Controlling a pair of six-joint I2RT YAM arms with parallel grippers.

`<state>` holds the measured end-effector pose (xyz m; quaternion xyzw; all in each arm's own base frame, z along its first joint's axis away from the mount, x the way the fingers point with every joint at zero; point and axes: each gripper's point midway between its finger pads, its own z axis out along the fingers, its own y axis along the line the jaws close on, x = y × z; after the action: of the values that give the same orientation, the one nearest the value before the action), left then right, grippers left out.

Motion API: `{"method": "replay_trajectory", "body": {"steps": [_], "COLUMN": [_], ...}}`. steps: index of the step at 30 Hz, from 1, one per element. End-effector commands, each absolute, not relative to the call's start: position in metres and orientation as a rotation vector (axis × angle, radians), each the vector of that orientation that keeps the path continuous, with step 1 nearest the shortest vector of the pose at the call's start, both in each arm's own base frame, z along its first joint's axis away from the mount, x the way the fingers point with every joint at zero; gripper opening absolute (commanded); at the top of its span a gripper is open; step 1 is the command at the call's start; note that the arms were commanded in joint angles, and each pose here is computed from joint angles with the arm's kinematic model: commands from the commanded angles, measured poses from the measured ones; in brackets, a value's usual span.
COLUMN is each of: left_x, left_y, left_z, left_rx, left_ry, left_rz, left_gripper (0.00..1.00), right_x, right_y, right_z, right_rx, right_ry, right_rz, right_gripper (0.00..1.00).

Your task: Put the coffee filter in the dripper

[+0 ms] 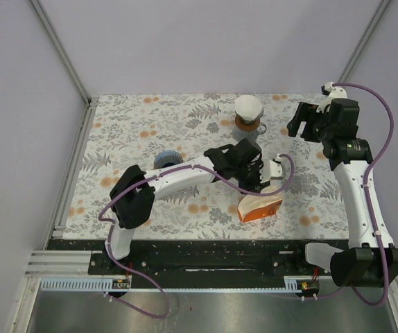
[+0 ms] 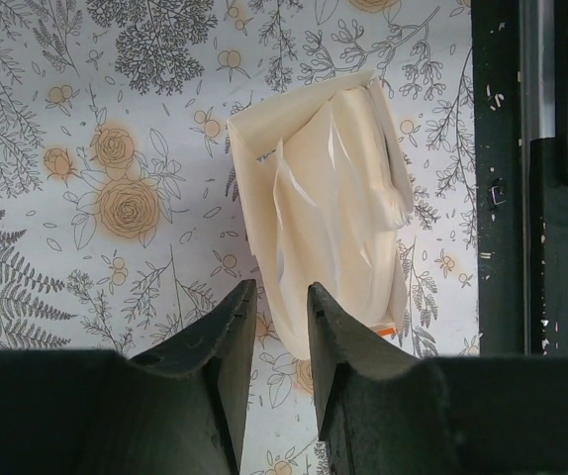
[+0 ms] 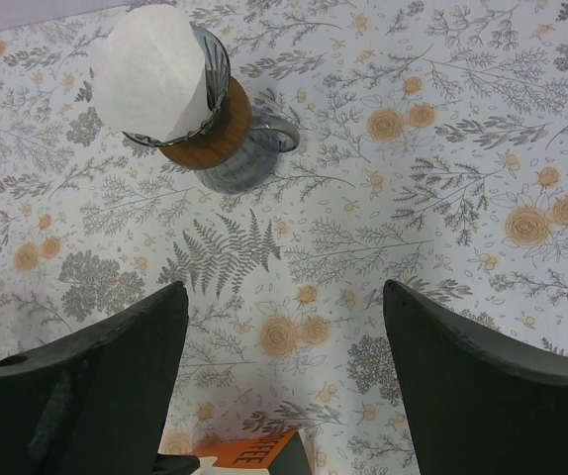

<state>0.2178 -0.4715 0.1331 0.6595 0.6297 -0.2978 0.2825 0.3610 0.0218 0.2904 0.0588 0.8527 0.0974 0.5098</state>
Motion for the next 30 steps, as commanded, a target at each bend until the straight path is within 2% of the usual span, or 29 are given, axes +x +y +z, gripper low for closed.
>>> {"method": "replay_trajectory", "body": {"steps": [1, 3, 5, 8, 22, 30], "left_x": [0.224, 0.229, 0.233, 0.227, 0.212, 0.222], "left_y": [-0.483, -0.486, -0.487, -0.488, -0.488, -0.486], "left_z": [0.14, 0.14, 0.141, 0.137, 0.128, 0.123], "left_rx": [1.736, 1.713, 1.686, 1.703, 1.727, 1.706], "left_ry": [1.628, 1.637, 1.651, 1.655, 1.685, 1.7], "left_rz": [-0.801, -0.78, -0.767, -0.804, -0.843, -0.765], "left_gripper": [0.31, 0.31, 0.25, 0.21, 0.17, 0.17], "right_x": [0.362, 0.362, 0.361, 0.361, 0.363, 0.363], "right_y": [0.026, 0.028, 0.032, 0.034, 0.035, 0.038], "right_z": [0.311, 0.31, 0.31, 0.311, 0.304, 0.305], "right_rx": [0.104, 0.097, 0.079, 0.069, 0.061, 0.05], "right_ry": [1.975, 1.977, 1.978, 1.973, 1.989, 1.987], "right_rz": [0.263, 0.274, 0.294, 0.305, 0.312, 0.325], "right_gripper": [0.88, 0.88, 0.88, 0.88, 0.88, 0.88]}}
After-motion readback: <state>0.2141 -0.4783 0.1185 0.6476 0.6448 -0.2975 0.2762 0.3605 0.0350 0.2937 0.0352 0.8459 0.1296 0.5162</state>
